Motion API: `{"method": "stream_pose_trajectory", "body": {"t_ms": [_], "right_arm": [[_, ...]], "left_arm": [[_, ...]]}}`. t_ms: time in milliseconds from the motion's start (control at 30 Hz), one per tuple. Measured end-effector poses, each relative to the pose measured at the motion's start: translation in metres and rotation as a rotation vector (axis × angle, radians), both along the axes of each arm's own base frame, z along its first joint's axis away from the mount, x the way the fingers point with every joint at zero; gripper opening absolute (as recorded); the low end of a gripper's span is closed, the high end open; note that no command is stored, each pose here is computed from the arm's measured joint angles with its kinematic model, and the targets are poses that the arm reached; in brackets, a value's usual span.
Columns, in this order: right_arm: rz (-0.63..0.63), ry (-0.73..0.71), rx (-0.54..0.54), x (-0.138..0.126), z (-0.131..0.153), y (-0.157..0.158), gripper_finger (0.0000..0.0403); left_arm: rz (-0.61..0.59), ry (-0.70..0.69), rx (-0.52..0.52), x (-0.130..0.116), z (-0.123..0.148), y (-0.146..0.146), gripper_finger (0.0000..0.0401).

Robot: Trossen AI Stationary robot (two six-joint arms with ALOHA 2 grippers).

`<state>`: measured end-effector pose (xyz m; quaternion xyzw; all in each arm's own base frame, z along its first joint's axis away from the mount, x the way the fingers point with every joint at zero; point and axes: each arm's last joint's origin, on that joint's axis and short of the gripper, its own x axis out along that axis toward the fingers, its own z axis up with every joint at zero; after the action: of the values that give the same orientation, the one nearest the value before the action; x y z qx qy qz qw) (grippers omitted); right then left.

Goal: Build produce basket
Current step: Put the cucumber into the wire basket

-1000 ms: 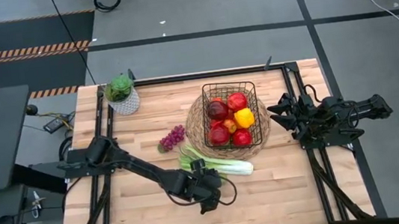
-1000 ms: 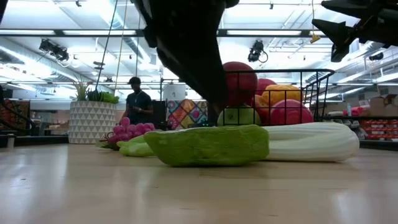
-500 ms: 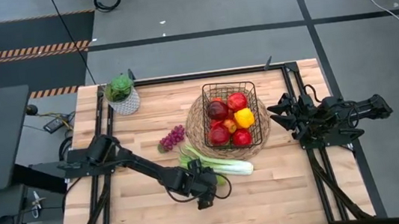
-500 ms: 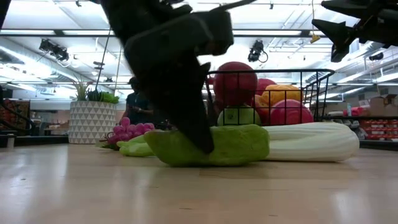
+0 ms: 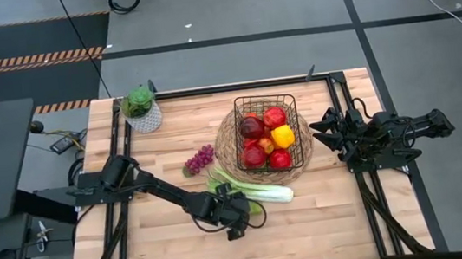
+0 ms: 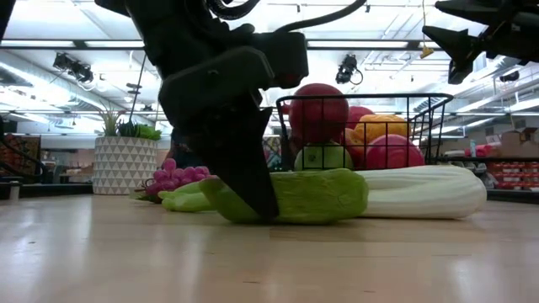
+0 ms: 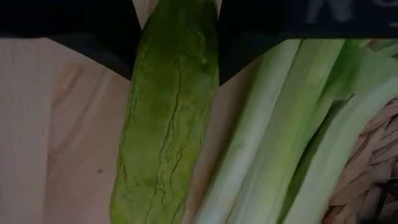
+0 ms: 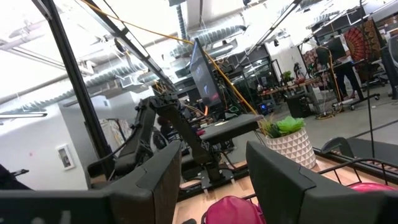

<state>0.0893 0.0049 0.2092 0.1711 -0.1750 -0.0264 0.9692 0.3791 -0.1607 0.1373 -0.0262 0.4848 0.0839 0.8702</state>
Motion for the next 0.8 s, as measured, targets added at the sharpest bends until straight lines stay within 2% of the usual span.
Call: {"method": "stream_pose_trajectory", "body": {"t_ms": [133,267,367,467,567,700,800], "right_arm": [[0.0,0.0,0.0,0.0,0.0,0.0,0.0187],[0.0,0.0,0.0,0.0,0.0,0.0,0.0187],[0.0,0.0,0.0,0.0,0.0,0.0,0.0187],[0.0,0.0,0.0,0.0,0.0,0.0,0.0187],[0.001,0.0,0.0,0.0,0.0,0.0,0.0187],[0.003,0.0,-0.001,0.0,0.0,0.0,0.0187],[0.003,0.0,-0.001,0.0,0.0,0.0,0.0187]], "left_arm": [[-0.043,-0.006,0.011,0.002,0.008,-0.001,0.0168],[-0.069,-0.068,0.03,-0.003,0.04,0.002,0.0173],[-0.104,-0.115,0.132,-0.013,0.066,0.003,0.0173],[-0.149,-0.161,0.354,-0.026,0.088,-0.002,0.0173],[-0.25,-0.154,0.652,-0.038,0.096,-0.015,0.0174],[-0.458,-0.04,1.025,-0.046,0.097,-0.028,0.0175],[-0.638,0.081,1.19,-0.045,0.096,-0.028,0.0176]]}}
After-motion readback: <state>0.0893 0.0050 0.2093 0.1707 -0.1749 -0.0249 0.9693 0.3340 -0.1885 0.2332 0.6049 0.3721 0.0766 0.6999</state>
